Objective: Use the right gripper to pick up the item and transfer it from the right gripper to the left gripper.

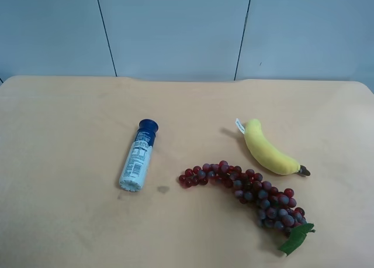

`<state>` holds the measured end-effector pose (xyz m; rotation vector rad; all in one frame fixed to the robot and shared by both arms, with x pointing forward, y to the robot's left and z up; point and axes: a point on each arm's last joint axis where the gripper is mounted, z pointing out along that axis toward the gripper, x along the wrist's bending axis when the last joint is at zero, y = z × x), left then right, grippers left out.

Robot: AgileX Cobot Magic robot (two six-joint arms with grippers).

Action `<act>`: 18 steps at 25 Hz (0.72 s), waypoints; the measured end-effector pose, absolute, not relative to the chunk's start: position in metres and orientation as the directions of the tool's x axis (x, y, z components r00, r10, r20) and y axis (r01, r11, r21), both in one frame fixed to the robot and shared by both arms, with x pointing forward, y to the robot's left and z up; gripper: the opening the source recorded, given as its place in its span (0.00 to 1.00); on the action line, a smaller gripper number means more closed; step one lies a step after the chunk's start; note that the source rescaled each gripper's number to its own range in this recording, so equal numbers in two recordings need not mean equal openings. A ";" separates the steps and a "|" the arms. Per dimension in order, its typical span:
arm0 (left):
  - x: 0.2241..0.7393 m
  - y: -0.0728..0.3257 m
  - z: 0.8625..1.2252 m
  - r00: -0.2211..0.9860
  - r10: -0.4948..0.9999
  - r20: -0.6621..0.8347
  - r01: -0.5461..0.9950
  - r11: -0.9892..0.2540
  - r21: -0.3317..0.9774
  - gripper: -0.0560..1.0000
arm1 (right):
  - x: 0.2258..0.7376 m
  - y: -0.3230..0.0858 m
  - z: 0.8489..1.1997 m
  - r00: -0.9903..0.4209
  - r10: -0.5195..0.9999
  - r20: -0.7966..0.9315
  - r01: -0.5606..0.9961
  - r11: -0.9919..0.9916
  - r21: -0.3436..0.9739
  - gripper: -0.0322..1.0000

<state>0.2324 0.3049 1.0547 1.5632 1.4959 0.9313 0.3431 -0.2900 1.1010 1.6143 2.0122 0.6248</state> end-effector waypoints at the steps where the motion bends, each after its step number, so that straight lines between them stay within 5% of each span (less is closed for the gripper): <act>1: 0.232 0.305 1.055 0.045 0.999 -0.002 0.439 -0.018 0.898 1.00 | 0.352 -0.287 1.100 -0.218 0.972 -0.092 0.766 0.229 0.600 1.00; 12: 0.232 0.305 1.055 0.045 0.999 -0.002 0.439 -0.018 0.898 1.00 | 0.439 -0.254 1.049 -0.426 0.902 -0.072 0.854 0.427 0.298 1.00; 18: 0.232 0.305 1.055 0.045 0.999 -0.002 0.439 -0.018 0.898 1.00 | 0.464 -0.249 1.023 -0.474 0.878 -0.073 0.844 0.476 0.246 1.00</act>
